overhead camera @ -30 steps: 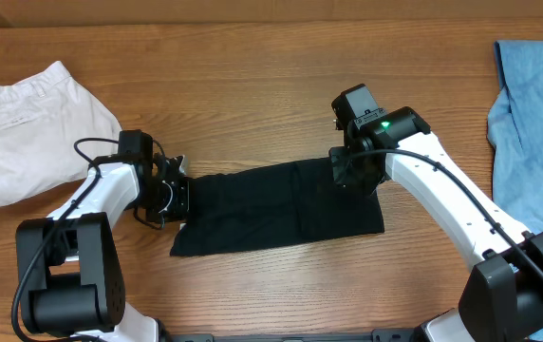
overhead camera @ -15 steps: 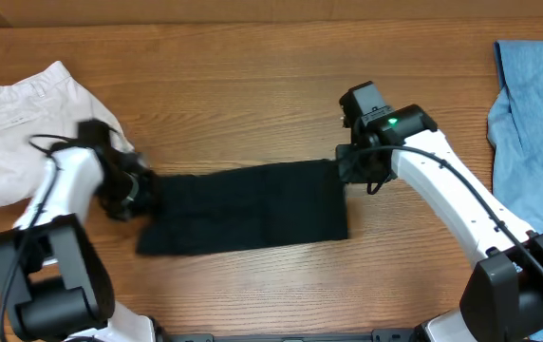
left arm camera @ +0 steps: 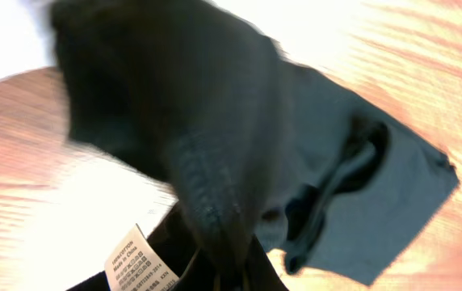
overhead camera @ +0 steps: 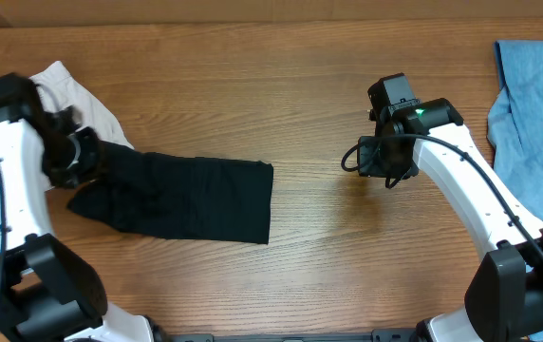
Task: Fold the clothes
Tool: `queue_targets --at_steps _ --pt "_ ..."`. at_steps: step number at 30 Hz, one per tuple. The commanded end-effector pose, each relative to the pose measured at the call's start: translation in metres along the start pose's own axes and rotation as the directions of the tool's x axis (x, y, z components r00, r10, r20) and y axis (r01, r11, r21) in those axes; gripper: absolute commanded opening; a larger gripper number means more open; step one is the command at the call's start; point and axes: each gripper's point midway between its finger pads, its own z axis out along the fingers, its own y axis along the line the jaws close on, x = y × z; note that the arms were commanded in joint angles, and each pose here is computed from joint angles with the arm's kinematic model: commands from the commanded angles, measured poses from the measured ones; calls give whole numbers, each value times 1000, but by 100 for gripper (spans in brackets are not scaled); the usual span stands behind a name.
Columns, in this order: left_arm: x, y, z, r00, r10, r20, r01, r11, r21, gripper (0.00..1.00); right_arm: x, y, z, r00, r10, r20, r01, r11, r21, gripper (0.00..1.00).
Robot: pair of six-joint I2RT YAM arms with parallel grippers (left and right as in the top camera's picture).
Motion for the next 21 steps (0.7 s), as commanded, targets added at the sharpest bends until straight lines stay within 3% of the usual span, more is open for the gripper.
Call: queue_targets --at_steps 1,12,21 --pt "8 -43 1 996 92 -16 -91 995 39 4 -5 0 -10 1000 -5 30 5 1000 -1 44" --pt "58 -136 22 947 307 -95 -304 952 47 4 -4 -1 -10 999 -21 26 21 1000 1 44" --pt "79 -162 28 927 357 -116 -353 934 53 5 -4 -1 -10 999 -24 25 24 1000 1 45"
